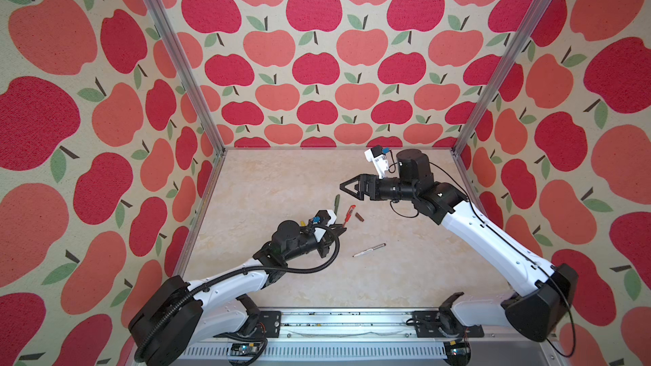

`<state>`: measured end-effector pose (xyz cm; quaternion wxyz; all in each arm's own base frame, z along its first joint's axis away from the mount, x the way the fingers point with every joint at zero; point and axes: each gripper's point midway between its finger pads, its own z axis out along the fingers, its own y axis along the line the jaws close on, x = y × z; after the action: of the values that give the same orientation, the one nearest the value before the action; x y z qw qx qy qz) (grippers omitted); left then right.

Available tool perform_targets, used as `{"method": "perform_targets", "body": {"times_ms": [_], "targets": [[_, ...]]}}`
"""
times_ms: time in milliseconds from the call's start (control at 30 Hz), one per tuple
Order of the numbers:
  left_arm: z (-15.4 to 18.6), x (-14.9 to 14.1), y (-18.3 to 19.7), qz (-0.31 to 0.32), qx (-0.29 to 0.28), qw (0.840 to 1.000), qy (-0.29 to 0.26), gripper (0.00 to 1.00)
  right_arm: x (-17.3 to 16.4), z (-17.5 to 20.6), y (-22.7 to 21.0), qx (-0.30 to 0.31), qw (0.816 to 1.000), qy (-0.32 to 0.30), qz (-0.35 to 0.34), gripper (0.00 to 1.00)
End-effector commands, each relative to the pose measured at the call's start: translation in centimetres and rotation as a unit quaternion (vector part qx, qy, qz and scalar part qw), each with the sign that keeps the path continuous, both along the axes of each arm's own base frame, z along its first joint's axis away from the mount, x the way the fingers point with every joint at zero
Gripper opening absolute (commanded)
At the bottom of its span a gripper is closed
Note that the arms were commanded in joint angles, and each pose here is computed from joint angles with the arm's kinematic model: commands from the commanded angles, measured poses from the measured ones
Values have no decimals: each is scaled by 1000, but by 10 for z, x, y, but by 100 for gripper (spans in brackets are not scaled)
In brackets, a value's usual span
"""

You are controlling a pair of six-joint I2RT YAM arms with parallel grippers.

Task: Insert pens into pen caps
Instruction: Put on the pen cap to the pen.

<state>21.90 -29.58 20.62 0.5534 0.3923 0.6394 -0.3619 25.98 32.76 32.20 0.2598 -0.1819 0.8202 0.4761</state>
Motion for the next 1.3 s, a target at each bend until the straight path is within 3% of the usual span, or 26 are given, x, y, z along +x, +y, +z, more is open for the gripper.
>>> {"method": "perform_targets", "body": {"times_ms": [0, 233, 533, 1267], "targets": [[5, 3, 0, 7, 37, 999, -24, 0, -9, -15, -4, -60, 997, 28, 26, 96], [-8, 22, 6, 64, 130, 987, -70, 0, -4, -37, 0, -87, 989, 115, -13, 96], [-17, 34, 4, 91, 170, 978, -85, 0, -9, -54, 17, -112, 985, 129, -9, 95], [-7, 22, 3, 76, 146, 979, -121, 0, -3, -76, 25, -118, 978, 170, 3, 94]]}}
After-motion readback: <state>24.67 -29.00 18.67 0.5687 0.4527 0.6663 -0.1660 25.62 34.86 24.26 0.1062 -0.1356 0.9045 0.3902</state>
